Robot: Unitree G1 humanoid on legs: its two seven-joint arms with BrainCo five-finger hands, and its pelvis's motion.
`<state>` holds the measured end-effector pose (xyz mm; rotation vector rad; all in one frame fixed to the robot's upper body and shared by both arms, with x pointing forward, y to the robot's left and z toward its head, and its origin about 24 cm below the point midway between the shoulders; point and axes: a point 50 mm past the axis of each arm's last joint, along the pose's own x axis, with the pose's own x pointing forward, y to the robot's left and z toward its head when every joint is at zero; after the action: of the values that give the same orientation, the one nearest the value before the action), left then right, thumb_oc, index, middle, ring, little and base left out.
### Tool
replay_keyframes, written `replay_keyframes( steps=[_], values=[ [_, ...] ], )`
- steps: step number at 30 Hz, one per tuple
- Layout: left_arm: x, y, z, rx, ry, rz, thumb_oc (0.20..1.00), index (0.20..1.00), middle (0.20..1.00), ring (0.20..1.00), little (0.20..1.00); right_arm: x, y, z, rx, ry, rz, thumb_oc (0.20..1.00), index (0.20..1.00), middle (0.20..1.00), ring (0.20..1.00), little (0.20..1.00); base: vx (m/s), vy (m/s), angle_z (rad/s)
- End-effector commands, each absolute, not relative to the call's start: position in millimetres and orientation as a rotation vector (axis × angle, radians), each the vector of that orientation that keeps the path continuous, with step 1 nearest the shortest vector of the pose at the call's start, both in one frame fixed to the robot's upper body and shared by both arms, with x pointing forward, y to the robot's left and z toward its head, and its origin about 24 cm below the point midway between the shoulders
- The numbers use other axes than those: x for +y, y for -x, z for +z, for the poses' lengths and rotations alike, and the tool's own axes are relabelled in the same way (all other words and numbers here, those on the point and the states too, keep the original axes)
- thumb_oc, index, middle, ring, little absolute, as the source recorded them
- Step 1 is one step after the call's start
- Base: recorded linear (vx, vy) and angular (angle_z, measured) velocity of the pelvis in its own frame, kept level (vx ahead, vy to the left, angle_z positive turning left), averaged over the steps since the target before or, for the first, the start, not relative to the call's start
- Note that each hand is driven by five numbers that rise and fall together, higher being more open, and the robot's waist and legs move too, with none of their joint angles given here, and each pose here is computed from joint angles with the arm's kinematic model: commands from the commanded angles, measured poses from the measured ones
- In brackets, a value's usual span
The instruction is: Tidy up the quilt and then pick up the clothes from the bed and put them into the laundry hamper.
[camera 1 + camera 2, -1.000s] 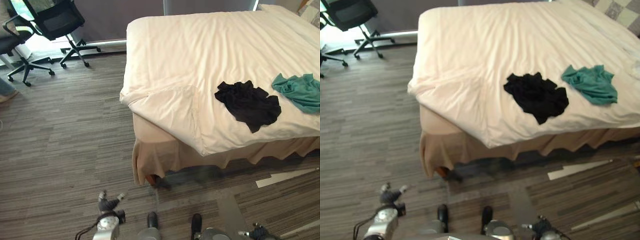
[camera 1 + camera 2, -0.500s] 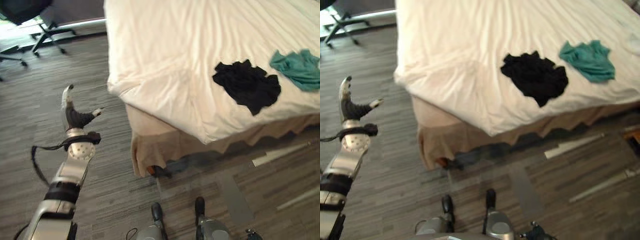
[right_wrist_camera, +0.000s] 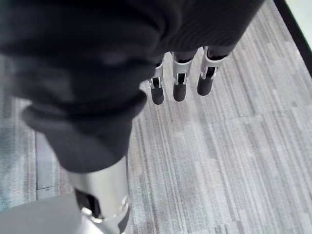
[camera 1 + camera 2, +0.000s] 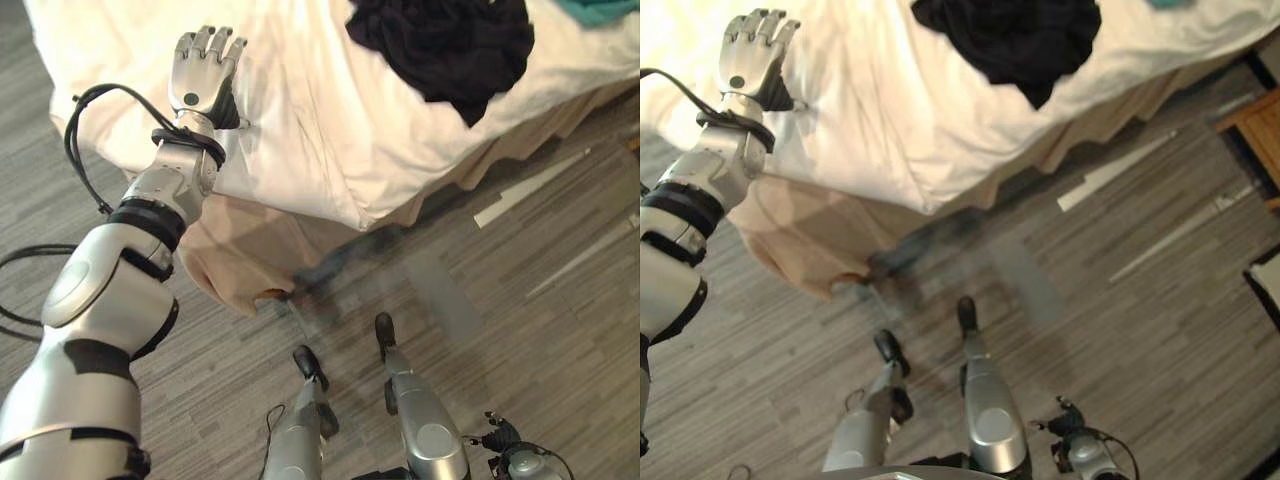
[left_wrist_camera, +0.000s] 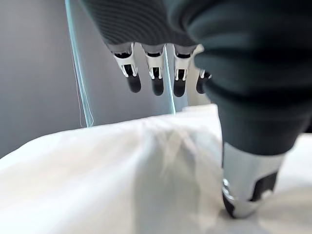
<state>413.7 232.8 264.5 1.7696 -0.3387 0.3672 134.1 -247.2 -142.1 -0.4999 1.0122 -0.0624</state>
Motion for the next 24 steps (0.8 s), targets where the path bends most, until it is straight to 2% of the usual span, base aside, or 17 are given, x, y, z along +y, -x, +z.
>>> replay_keyframes(
  steps=[1,2,4,7,10,11,12,14,15,16,17,18,19,21,22,23,24],
  values=[
    [268.7,-410.4,242.9,-0.040,-1.875,0.336,0.200,0.200,0.200,0.200,0.200,-260.2,-133.8,-139.2,1.023,0.449,-0.155,1.000,1.000,1.000,1.000,1.000,0.00,0.009,-0.05],
    [268.7,-410.4,242.7,-0.040,-1.875,0.335,0.200,0.200,0.200,0.200,0.200,-260.3,-133.7,-139.2,1.023,0.449,-0.155,1.000,1.000,1.000,1.000,1.000,0.00,0.000,0.00],
    [285.8,-398.1,169.4,0.195,-1.887,0.120,0.200,0.200,0.200,0.200,0.200,-267.4,-125.5,-139.4,1.047,0.459,-0.147,1.000,1.000,1.000,1.000,1.000,0.05,0.029,-0.03],
    [290.6,-392.2,150.8,0.246,-1.868,0.088,0.200,0.200,0.200,0.200,0.200,-270.4,-125.6,-137.8,1.042,0.470,-0.140,1.000,1.000,1.000,1.000,1.000,0.06,0.038,-0.19],
    [331.6,-345.0,76.1,0.505,-1.760,0.019,0.200,0.200,0.200,0.200,0.200,-282.5,-145.7,-117.3,0.899,0.502,-0.134,1.000,1.000,1.000,1.000,1.000,0.14,0.075,-0.07],
    [344.4,-329.4,62.1,0.568,-1.728,0.012,0.382,0.382,0.382,0.382,0.382,-285.5,-154.0,-107.9,0.843,0.523,-0.119,1.000,1.000,1.000,1.000,1.000,0.15,0.094,-0.07],
    [367.2,-296.6,38.2,0.672,-1.645,0.033,1.000,1.000,1.000,1.000,1.000,-285.7,-170.4,-85.1,0.709,0.572,-0.071,1.000,1.000,1.000,1.000,1.000,0.15,0.066,-0.06],
    [375.8,-281.3,28.7,0.708,-1.601,0.056,1.000,1.000,1.000,1.000,1.000,-285.7,-175.3,-76.3,0.661,0.596,-0.053,1.000,1.000,1.000,1.000,1.000,0.08,0.032,0.06],
    [380.7,-264.3,16.2,0.732,-1.540,0.081,1.000,1.000,1.000,1.000,1.000,-286.6,-183.6,-64.8,0.602,0.627,-0.041,1.000,1.000,1.000,1.000,1.000,0.07,0.038,0.26],
    [387.8,-226.8,-9.8,0.796,-1.442,0.098,1.000,1.000,1.000,1.000,1.000,-285.8,-196.6,-47.2,0.511,0.668,-0.025,1.000,1.000,1.000,1.000,1.000,0.07,0.039,0.32],
    [388.1,-226.1,-10.0,0.797,-1.441,0.099,1.000,1.000,1.000,1.000,1.000,-285.6,-196.7,-47.2,0.511,0.669,-0.023,1.000,1.000,1.000,1.000,1.000,0.07,0.054,0.50],
    [387.4,-188.7,-37.5,0.880,-1.304,0.109,1.000,1.000,1.000,1.000,1.000,-282.4,-216.8,-28.1,0.416,0.730,-0.004,1.000,1.000,1.000,1.000,1.000,0.01,0.026,0.49],
    [387.7,-188.2,-37.5,0.881,-1.303,0.110,1.000,1.000,1.000,1.000,1.000,-282.1,-217.1,-28.1,0.415,0.730,-0.002,1.000,1.000,1.000,1.000,1.000,0.02,0.044,0.38],
    [374.1,-140.7,-75.1,1.001,-1.093,0.147,1.000,1.000,1.000,1.000,1.000,-265.9,-257.4,15.1,0.207,0.820,0.037,1.000,1.000,1.000,1.000,1.000,-0.01,0.040,0.29],
    [374.1,-140.7,-75.0,1.001,-1.092,0.148,1.000,1.000,1.000,1.000,1.000,-265.7,-257.7,15.3,0.206,0.821,0.038,1.000,1.000,1.000,1.000,1.000,-0.05,0.035,0.47],
    [362.8,-122.6,-90.8,1.052,-1.017,0.154,1.000,1.000,1.000,1.000,1.000,-251.3,-279.6,41.1,0.086,0.839,0.055,1.000,1.000,1.000,1.000,1.000,-0.03,0.010,0.58],
    [362.8,-122.5,-90.8,1.052,-1.017,0.154,1.000,1.000,1.000,1.000,1.000,-251.2,-279.6,41.1,0.086,0.839,0.055,0.677,0.677,0.677,0.677,0.677,-0.09,0.008,0.85]
  ],
)
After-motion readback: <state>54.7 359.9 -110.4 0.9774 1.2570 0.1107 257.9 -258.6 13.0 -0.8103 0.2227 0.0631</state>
